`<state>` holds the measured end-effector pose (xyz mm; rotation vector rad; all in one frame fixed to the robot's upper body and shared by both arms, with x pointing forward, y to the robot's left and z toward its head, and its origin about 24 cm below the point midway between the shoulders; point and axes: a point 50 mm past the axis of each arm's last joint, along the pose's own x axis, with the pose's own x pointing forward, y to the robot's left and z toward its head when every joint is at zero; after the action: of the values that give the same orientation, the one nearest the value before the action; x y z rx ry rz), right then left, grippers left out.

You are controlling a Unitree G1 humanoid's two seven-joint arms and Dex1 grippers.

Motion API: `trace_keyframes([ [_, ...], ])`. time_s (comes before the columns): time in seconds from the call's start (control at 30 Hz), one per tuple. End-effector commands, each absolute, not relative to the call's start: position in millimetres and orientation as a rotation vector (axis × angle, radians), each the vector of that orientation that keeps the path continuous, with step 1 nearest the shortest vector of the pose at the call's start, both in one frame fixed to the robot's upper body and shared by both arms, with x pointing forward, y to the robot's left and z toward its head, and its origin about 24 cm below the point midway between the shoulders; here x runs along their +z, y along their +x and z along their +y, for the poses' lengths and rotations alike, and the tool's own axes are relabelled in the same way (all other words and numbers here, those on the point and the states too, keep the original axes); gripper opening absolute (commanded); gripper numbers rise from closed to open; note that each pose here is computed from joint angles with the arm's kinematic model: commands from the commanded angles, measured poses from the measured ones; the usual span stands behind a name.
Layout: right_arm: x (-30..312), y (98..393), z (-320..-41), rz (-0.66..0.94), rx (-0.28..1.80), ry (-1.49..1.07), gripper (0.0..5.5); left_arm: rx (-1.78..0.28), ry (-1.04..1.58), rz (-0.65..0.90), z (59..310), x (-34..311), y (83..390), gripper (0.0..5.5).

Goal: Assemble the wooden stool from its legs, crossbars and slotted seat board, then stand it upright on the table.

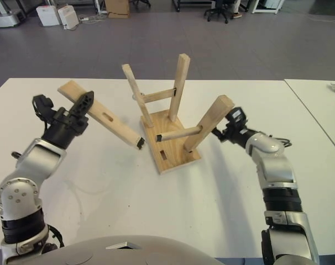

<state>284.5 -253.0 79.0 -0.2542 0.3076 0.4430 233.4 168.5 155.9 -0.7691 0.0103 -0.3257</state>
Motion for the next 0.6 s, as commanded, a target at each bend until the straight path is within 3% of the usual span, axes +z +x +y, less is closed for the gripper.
trace_keyframes([
  [0.03, 44, 260, -237, 0.459, 0.577, -0.346, 3.57, -0.271, -0.837, 0.024, 151, 145, 227, 1.01],
  [0.17, 39, 244, -216, 0.478, 0.709, -0.354, 3.57, -0.205, -0.849, 0.036, 146, 137, 224, 1.01],
  [0.6, 50, 231, -162, 0.358, 0.92, -0.291, 3.57, -0.077, -0.538, -0.013, 149, 114, 233, 1.01],
])
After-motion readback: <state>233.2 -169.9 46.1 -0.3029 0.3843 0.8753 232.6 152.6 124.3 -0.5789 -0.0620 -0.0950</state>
